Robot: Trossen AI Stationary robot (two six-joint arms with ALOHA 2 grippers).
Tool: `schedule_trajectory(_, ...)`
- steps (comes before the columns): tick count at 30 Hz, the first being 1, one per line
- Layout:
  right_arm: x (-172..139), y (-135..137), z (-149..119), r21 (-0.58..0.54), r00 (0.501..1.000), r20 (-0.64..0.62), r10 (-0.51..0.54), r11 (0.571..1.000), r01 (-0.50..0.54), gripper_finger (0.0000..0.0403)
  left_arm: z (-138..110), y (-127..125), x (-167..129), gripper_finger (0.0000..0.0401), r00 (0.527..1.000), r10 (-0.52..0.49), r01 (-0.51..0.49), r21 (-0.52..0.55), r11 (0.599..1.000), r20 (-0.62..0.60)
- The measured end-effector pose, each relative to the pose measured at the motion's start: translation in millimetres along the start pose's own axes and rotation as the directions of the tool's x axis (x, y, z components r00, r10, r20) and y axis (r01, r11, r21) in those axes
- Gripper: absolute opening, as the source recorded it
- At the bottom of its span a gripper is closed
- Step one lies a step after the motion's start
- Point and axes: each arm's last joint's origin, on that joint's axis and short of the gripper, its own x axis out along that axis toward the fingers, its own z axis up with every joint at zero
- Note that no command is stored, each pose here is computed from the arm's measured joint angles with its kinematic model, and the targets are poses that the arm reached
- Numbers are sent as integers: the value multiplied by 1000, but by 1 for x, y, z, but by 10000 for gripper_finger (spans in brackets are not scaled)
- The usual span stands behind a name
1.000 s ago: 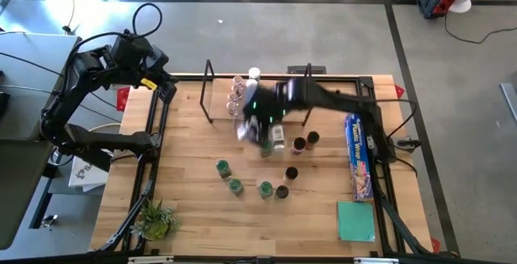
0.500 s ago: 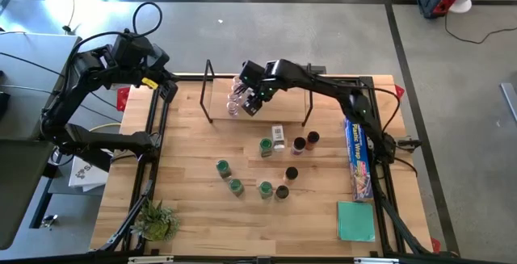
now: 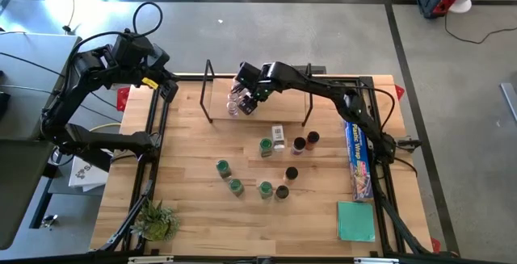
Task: Shelf spices
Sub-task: Put the bottom white seasoning bottle on the shelf aligned with the other white seasoning bottle
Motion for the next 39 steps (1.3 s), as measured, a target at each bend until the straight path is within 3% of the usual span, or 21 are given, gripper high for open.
schedule_trajectory(11,-3,1,4,-19,998,51,-42,999,43,235,0,0,0,1,1000,1,-1,0,1000,1)
schedule_trajectory(19,-53,15,8,-148,976,215,-21,988,54,236,0,0,0,1,1000,1,-1,0,1000,0)
schedule_trajectory(25,-76,25,-16,-277,996,83,18,961,6,222,0,0,0,1,1000,1,-1,0,1000,-1)
schedule_trajectory(30,-40,20,-33,-296,995,-87,-46,955,19,159,0,0,0,1,1000,1,-1,6,1000,-2)
schedule_trajectory(35,1,3,-37,-200,993,-106,-52,979,30,87,0,0,0,1,1000,1,-1,16,1000,-2)
schedule_trajectory(39,20,-9,-37,-128,995,-90,-49,991,37,53,0,0,0,1,1000,-1,1,24,1000,-2)
